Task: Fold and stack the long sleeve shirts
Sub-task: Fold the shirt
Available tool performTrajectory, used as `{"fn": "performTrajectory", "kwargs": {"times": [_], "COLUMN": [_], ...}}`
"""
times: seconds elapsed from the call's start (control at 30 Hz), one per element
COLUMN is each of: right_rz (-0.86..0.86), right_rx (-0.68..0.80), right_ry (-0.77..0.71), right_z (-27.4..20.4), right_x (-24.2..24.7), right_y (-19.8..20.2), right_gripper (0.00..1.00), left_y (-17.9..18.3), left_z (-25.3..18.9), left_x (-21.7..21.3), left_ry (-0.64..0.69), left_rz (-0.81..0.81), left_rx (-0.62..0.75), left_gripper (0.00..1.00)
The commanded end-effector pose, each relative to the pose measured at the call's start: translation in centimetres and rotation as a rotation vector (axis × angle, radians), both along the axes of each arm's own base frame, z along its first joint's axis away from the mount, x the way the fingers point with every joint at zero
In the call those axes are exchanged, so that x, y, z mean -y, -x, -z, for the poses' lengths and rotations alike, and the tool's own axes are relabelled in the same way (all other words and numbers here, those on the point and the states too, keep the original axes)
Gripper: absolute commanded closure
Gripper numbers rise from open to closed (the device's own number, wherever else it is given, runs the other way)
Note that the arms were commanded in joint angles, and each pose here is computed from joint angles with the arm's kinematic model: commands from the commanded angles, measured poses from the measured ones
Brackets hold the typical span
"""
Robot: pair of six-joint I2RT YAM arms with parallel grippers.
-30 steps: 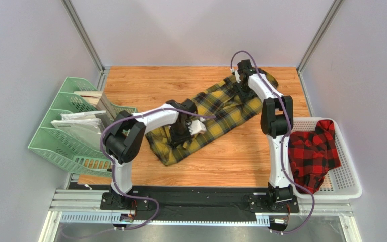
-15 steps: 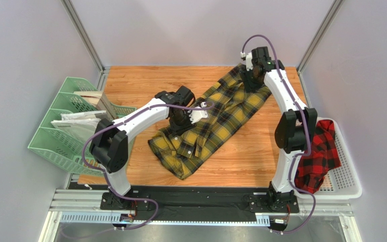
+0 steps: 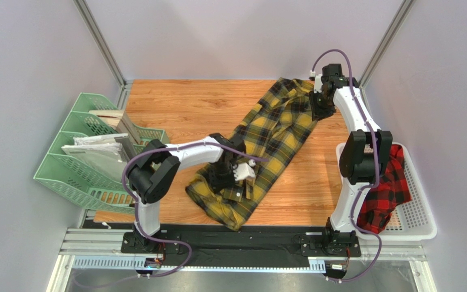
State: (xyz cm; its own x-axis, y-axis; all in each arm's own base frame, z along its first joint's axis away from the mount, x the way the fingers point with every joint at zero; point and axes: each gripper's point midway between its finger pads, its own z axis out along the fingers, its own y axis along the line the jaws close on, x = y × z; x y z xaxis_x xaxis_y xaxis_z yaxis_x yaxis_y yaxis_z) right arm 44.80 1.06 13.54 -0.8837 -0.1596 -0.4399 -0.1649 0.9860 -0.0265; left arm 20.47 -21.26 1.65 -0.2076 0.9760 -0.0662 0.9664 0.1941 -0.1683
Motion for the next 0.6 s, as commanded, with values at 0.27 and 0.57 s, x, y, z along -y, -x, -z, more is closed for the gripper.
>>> {"fn": "performTrajectory", "kwargs": {"times": [0.27,0.57], "right_rz": [-0.145,-0.282], "right_rx": [-0.077,-0.105], "right_ry": [-0.084,-0.003], "right_z": [6.1,11.7], "right_x": [-6.3,-9.9], "right_y": [-4.2,-5.0], "right_gripper": [0.74,0.75], "left_y": [10.3,3.4], "left_z": [-4.0,-11.9], "left_x": [10.1,7.3], "left_ry": [0.221,0.643], "left_rz": [0.052,-0.292], "left_rx": [-0.248,-0.084], "left_gripper": [0.80,0.61]}}
